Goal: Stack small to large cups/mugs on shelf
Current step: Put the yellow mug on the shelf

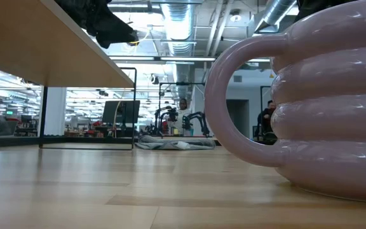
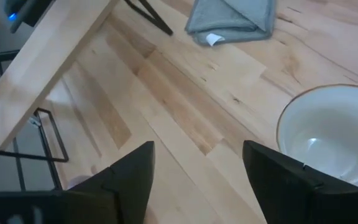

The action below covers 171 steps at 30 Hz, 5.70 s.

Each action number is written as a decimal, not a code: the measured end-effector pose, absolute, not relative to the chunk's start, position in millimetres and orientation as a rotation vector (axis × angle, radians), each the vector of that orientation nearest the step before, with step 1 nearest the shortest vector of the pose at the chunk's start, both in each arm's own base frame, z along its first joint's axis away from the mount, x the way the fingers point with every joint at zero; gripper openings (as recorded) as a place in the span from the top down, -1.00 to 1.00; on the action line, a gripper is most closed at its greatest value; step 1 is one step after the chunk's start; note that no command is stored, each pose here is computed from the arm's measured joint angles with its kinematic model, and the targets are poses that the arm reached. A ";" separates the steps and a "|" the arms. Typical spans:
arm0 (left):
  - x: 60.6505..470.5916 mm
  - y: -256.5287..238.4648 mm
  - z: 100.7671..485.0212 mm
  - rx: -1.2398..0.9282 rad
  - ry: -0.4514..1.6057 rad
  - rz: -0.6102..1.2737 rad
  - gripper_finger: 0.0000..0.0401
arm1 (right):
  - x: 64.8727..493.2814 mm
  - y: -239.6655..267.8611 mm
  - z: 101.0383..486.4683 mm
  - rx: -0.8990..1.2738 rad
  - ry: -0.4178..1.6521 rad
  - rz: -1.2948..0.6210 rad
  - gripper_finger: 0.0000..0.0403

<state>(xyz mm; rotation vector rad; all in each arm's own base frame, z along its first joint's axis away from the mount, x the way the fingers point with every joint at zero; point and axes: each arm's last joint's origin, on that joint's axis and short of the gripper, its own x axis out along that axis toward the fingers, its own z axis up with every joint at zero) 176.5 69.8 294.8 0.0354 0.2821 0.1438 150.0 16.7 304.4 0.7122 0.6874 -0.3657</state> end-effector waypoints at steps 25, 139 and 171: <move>176.4 69.8 295.0 0.037 0.281 0.144 -0.01 | 150.0 16.8 304.3 0.712 0.688 -0.366 -0.33; 169.1 66.6 275.6 0.055 0.492 0.106 -0.01 | 218.9 30.9 206.2 0.818 1.141 -0.943 -0.33; 168.8 66.4 274.9 0.050 0.499 0.105 -0.01 | 218.0 24.4 206.4 0.818 1.130 -0.985 -0.31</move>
